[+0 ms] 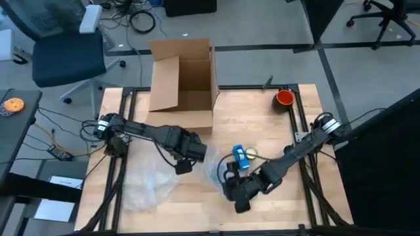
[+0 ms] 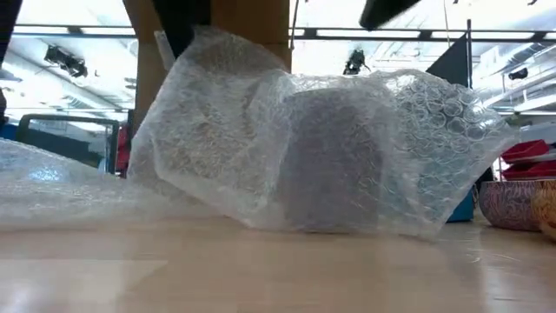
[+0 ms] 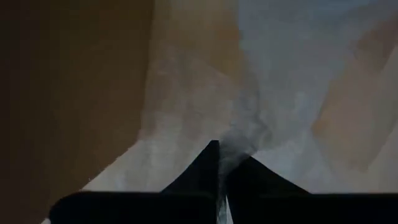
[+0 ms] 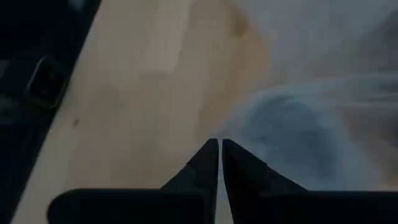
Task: Wrap mug
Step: Wrap the blue mug with the bubble wrap
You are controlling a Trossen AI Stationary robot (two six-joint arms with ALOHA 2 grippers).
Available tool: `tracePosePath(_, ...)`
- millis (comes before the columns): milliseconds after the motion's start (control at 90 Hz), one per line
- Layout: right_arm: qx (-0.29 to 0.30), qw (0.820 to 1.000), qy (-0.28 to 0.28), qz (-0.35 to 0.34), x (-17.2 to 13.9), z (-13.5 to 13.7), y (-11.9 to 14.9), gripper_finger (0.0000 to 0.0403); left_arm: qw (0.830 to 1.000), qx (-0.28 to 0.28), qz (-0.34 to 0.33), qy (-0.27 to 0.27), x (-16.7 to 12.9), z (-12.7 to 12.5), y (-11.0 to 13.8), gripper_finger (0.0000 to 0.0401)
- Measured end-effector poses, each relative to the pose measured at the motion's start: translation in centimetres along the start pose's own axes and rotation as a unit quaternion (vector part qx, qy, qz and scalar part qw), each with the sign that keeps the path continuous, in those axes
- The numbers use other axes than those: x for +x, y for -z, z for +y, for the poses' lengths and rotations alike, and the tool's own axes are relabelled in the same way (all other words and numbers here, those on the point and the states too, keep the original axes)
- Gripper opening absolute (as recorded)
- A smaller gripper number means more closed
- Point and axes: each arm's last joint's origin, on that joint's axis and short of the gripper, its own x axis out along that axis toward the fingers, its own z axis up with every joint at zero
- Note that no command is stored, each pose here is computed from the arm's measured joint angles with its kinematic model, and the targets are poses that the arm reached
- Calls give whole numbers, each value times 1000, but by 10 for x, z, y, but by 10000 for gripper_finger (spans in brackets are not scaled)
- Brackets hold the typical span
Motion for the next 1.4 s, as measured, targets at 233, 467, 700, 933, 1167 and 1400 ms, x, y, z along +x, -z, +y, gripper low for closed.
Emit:
tracePosePath(233,17,997,70,42,18,-24,5,0,1000,1,3,5,0,0,0,0)
tracePosePath(467,50,990,103,78,30,-64,5,0,996,18,40,81,-3,-13,7,0)
tracePosePath(700,44,990,109,84,34,-79,4,0,991,48,53,111,-8,-33,19,0)
tracePosePath(933,21,990,108,88,35,-84,4,0,979,98,74,162,-14,-54,34,0)
tracePosePath(1167,40,988,119,86,38,-99,2,0,967,117,80,210,-17,-67,39,0)
tracePosePath(1400,46,987,124,88,40,-106,2,0,936,174,49,301,-21,-78,33,0)
